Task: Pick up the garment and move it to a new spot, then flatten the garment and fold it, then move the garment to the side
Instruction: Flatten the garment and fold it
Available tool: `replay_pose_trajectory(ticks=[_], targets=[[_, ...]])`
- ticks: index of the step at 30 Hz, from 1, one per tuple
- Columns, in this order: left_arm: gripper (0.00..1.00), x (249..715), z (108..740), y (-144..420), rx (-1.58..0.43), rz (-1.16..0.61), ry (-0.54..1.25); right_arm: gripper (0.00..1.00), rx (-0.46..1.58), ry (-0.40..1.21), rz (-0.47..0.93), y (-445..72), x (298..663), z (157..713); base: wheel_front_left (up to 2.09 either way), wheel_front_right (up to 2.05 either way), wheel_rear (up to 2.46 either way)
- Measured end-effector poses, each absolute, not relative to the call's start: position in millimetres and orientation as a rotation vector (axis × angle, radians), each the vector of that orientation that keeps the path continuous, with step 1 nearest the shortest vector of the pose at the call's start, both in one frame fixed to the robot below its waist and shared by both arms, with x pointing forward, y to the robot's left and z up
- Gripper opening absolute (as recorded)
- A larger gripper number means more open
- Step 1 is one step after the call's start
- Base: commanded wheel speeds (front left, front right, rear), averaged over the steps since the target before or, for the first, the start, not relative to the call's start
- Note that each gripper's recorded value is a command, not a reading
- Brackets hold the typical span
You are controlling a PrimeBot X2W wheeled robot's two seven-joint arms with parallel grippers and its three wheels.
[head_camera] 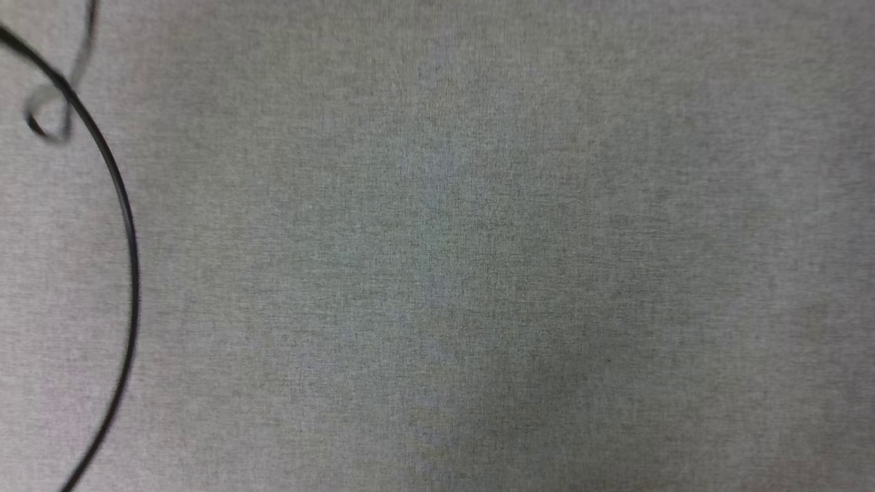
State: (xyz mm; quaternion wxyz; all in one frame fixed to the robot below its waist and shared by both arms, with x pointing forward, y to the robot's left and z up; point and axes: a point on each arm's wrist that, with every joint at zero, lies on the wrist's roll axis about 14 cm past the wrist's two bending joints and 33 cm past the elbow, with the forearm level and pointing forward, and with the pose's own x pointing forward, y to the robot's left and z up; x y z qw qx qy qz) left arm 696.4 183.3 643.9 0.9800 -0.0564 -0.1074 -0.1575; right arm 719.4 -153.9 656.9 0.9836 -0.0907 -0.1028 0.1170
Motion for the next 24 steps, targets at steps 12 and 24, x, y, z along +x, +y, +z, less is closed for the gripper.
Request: replay_pose_trajectory(ticks=[12, 24], targets=[[0.0, 585, 518, 207, -0.283, -0.226, 0.033, 0.0, -0.166, 0.023, 0.352, -148, 620, 545, 0.0, 0.0, 0.0], [0.0, 450, 473, 211, -0.423, -0.139, 0.193, 0.0, -0.079, 0.181, 0.32, -173, 496, 500, 0.0, 0.0, 0.0]])
